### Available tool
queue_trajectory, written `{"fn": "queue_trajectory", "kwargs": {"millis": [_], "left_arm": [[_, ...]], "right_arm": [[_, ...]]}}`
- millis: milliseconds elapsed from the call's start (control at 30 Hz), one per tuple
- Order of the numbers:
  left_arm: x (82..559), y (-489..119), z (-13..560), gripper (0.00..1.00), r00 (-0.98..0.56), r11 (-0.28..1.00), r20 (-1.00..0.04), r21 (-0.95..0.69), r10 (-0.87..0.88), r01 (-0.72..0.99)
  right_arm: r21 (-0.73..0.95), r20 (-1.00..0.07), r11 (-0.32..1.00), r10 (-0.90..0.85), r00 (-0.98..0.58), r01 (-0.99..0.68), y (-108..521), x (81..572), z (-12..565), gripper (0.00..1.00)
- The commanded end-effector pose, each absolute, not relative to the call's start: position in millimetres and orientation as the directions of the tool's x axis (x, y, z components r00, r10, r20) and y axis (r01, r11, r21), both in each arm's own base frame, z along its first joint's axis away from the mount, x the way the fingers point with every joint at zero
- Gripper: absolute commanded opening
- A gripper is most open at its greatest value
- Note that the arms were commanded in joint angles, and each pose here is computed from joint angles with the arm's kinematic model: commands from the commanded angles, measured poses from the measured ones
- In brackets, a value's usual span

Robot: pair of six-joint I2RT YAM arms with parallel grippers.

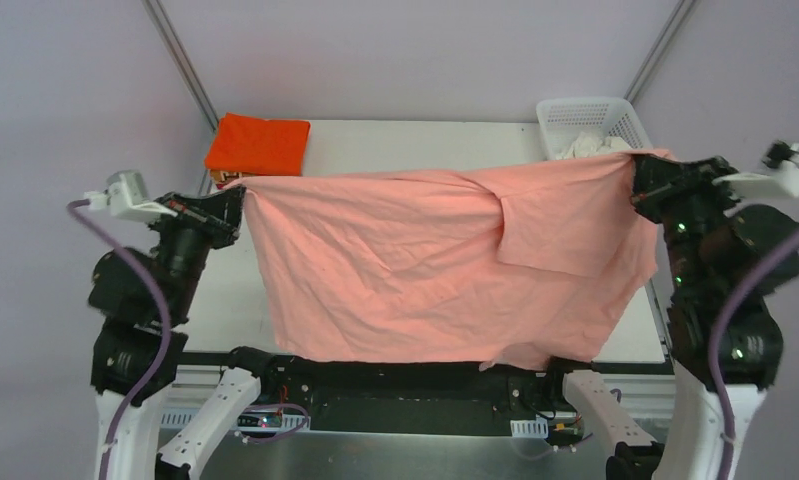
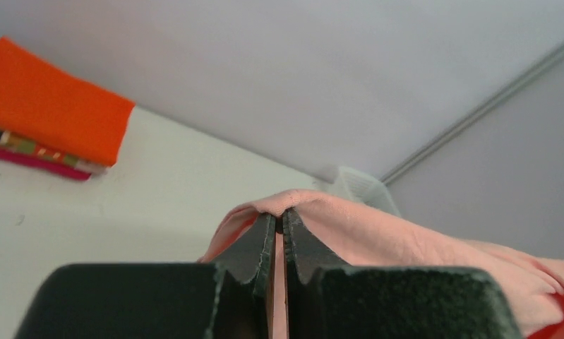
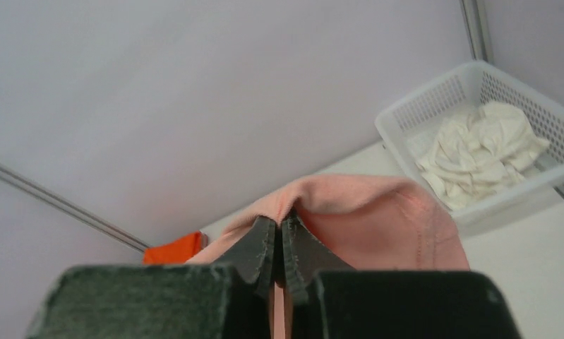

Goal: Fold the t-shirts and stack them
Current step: Flatten out the tshirt

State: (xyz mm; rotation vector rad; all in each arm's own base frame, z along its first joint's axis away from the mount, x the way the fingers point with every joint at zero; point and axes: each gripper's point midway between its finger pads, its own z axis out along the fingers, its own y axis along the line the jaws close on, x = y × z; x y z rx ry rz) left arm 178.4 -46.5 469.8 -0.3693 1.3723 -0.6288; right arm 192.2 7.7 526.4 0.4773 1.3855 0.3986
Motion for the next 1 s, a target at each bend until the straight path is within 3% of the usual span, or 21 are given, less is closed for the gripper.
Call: {"fn": "queue_trajectory", "kwargs": {"millis": [0,167,300,367,400,467,500,533,567,600,800,967], "left_arm": [[253.5,-32.0,378.0,0.0,-0.06,0.813,-0.816,-0.562,-0.575,-0.148],[326.0,-13.0,267.9,0.0,-0.239,0.813,-0.846,-0.32,-0.477,-0.487],[389.2,-12.2,197.5,0.0,-0.389,0.813,-0.798,-0.202,-0.46,-0.546],[420.0,-7.8,159.5,0.04,-0.459,0.804,-0.745,-0.171,-0.484,-0.57],[434.1,-7.1,149.1,0.19,-0.48,0.804,-0.725,-0.171,-0.494,-0.569],[457.6,-8.4,137.2,0.64,-0.514,0.817,-0.707,-0.16,-0.486,-0.554],[467.2,-12.0,136.1,0.87,-0.528,0.83,-0.704,-0.159,-0.475,-0.534],[474.6,-15.4,135.2,0.98,-0.54,0.841,-0.701,-0.161,-0.466,-0.516],[480.0,-18.5,136.6,0.99,-0.546,0.849,-0.699,-0.169,-0.462,-0.501],[483.9,-21.2,138.8,0.99,-0.55,0.855,-0.699,-0.177,-0.458,-0.487],[469.3,-29.7,166.9,0.99,-0.534,0.86,-0.701,-0.236,-0.474,-0.453],[420.3,-60.3,180.0,0.99,-0.573,0.865,-0.651,-0.333,-0.498,-0.374]], "right_arm": [[0.535,-0.842,0.828,0.539,0.027,0.171,0.0,279.1,455.8,0.0],[0.496,-0.835,0.826,0.538,-0.114,0.267,3.9,370.0,357.3,0.0],[0.426,-0.826,0.836,0.516,-0.227,0.346,3.3,445.4,283.0,0.0],[0.391,-0.822,0.847,0.498,-0.277,0.361,4.5,477.6,253.0,0.07],[0.376,-0.819,0.851,0.49,-0.299,0.366,5.4,491.7,243.9,0.13],[0.342,-0.805,0.863,0.473,-0.357,0.372,8.2,513.2,226.4,0.34],[0.329,-0.799,0.863,0.471,-0.374,0.383,7.7,520.8,222.0,0.53],[0.319,-0.795,0.864,0.468,-0.387,0.39,7.8,527.1,221.3,0.86],[0.31,-0.794,0.864,0.465,-0.393,0.396,7.4,532.1,222.8,0.98],[0.307,-0.796,0.866,0.461,-0.392,0.394,7.9,535.8,229.4,0.99],[0.336,-0.787,0.866,0.474,-0.394,0.37,20.3,511.0,256.9,1.0],[0.369,-0.689,0.829,0.548,-0.475,0.421,29.2,436.1,243.2,1.0]]}}
